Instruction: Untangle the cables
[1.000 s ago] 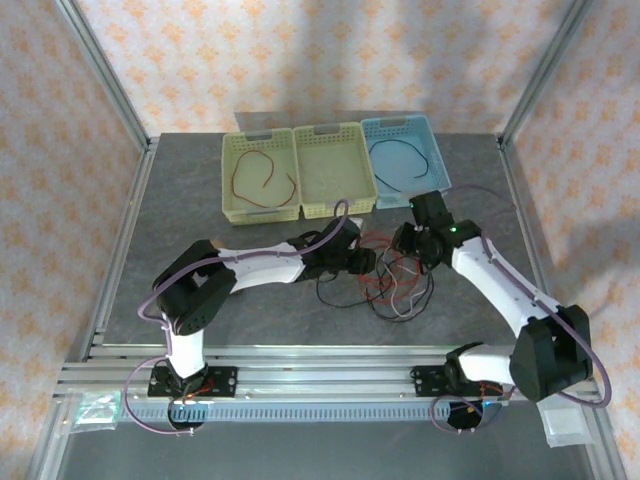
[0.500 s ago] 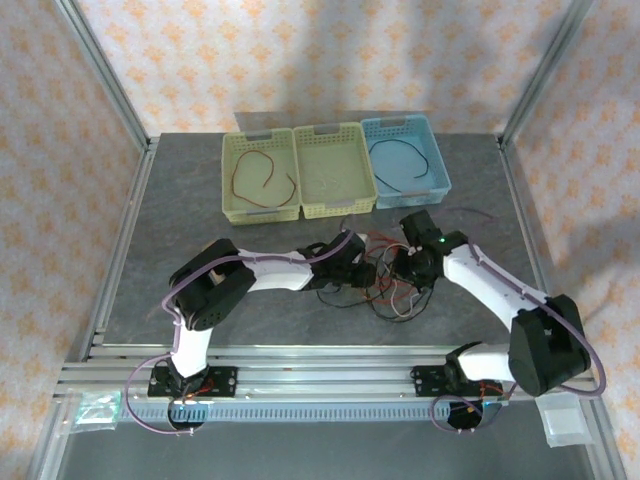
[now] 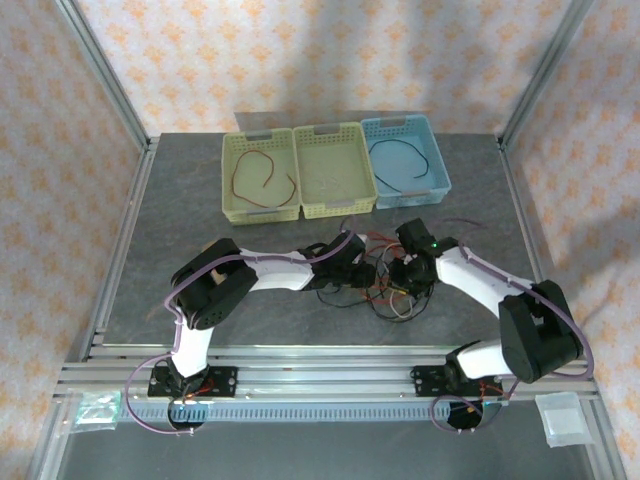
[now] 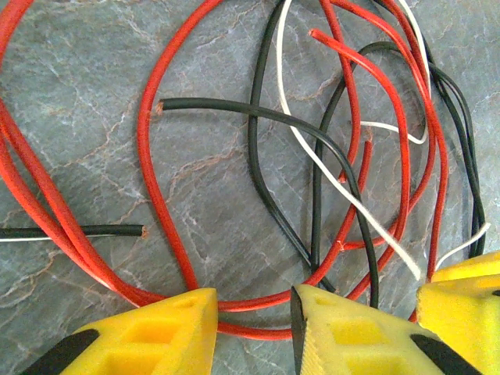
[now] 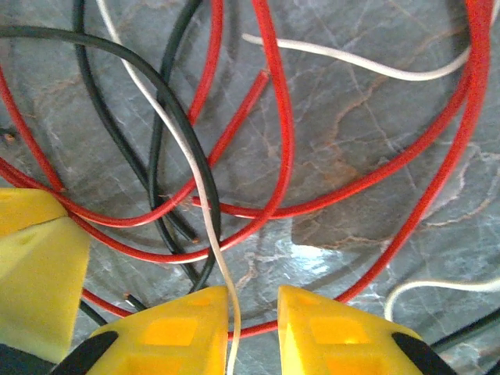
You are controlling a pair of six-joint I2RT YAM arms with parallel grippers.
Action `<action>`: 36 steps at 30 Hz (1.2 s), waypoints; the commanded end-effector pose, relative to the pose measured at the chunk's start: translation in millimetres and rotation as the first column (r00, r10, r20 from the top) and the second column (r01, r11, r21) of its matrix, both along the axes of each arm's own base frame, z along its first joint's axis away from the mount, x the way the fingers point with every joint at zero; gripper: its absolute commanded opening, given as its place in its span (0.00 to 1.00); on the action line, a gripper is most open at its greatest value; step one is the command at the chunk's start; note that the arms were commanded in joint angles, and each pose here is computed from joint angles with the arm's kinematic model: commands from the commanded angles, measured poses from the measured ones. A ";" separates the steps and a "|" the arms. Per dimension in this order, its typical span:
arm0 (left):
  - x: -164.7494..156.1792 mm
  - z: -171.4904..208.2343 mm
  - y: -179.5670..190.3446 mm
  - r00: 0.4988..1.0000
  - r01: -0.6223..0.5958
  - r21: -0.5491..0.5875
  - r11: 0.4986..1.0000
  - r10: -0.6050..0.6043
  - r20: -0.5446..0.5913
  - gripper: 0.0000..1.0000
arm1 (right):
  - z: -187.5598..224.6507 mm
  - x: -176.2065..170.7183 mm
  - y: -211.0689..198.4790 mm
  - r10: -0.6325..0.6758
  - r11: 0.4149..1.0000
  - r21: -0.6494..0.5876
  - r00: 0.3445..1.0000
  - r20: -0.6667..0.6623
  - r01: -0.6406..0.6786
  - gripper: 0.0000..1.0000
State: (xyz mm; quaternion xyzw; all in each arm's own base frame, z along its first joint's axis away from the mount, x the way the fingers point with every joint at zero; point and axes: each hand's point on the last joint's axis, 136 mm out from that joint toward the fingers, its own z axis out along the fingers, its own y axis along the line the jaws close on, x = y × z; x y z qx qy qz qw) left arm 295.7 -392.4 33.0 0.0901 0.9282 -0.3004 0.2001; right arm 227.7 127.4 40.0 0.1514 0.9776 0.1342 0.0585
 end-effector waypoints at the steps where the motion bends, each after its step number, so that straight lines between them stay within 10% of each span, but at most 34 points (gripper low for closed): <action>1: -4.5 -5.8 -2.1 1.000 0.004 0.002 1.000 -0.004 -0.012 0.33 | 4.9 4.7 4.2 -0.011 1.000 0.020 1.000 0.029 0.011 0.24; 14: -5.5 -7.4 2.6 1.000 0.002 0.022 1.000 -0.002 -0.003 0.33 | 11.6 6.2 7.4 -0.019 0.999 0.041 0.999 0.035 0.018 0.07; 36: -7.8 -9.0 -2.8 1.000 0.027 0.056 0.998 -0.027 0.004 0.34 | 259.2 60.4 -0.3 -0.051 0.995 0.101 0.790 0.610 -0.013 0.00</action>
